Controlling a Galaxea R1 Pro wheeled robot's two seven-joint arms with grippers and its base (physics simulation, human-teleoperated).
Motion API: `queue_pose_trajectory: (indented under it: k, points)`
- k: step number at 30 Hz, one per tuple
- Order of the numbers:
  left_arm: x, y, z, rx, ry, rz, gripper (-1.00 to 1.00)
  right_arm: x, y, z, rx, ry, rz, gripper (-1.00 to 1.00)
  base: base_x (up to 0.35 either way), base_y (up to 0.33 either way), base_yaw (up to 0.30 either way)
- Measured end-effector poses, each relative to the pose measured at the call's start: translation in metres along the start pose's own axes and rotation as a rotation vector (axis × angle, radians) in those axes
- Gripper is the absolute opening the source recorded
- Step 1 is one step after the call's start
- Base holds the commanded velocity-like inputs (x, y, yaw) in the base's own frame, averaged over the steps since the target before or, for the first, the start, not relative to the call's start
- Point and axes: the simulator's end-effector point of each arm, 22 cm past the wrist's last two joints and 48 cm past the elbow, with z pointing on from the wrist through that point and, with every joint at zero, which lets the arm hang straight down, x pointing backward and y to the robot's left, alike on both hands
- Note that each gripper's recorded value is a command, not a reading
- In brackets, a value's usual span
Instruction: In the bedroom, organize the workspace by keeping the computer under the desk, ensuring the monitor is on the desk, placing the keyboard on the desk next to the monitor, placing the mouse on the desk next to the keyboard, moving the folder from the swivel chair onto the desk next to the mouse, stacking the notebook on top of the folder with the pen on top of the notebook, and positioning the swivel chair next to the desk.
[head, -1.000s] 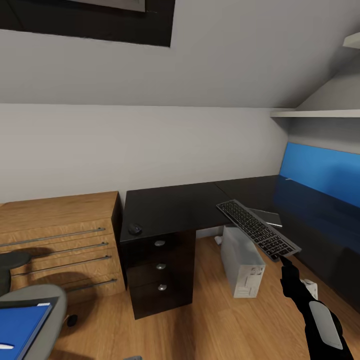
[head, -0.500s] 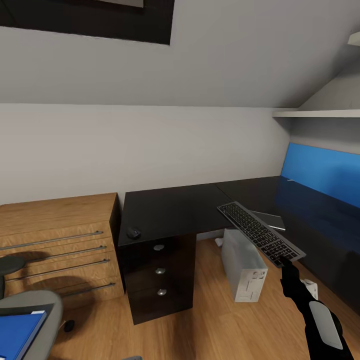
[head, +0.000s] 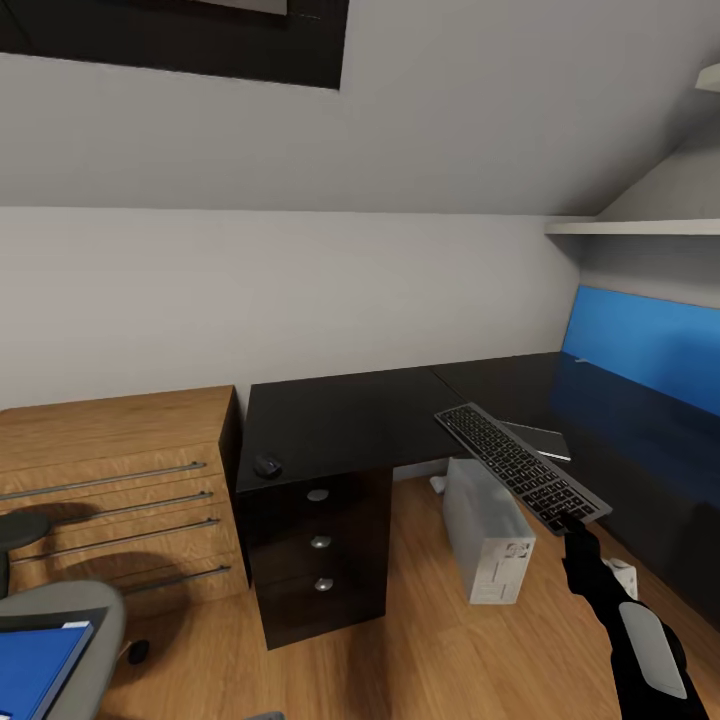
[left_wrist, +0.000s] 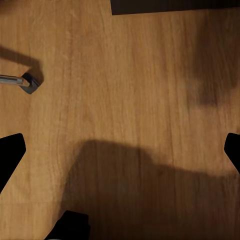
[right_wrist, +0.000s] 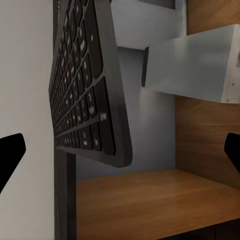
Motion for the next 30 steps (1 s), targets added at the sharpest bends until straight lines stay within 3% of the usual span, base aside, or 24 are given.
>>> queue_pose_trajectory:
  k: [30]
  points:
    - [0.0002, 0.0008, 0.0002, -0.001, 0.001, 0.000, 1.00, -0.0031, 0.0001, 0.0000, 0.001, -0.006, -0.003, 1.00, 0.018, 0.000, 0.000]
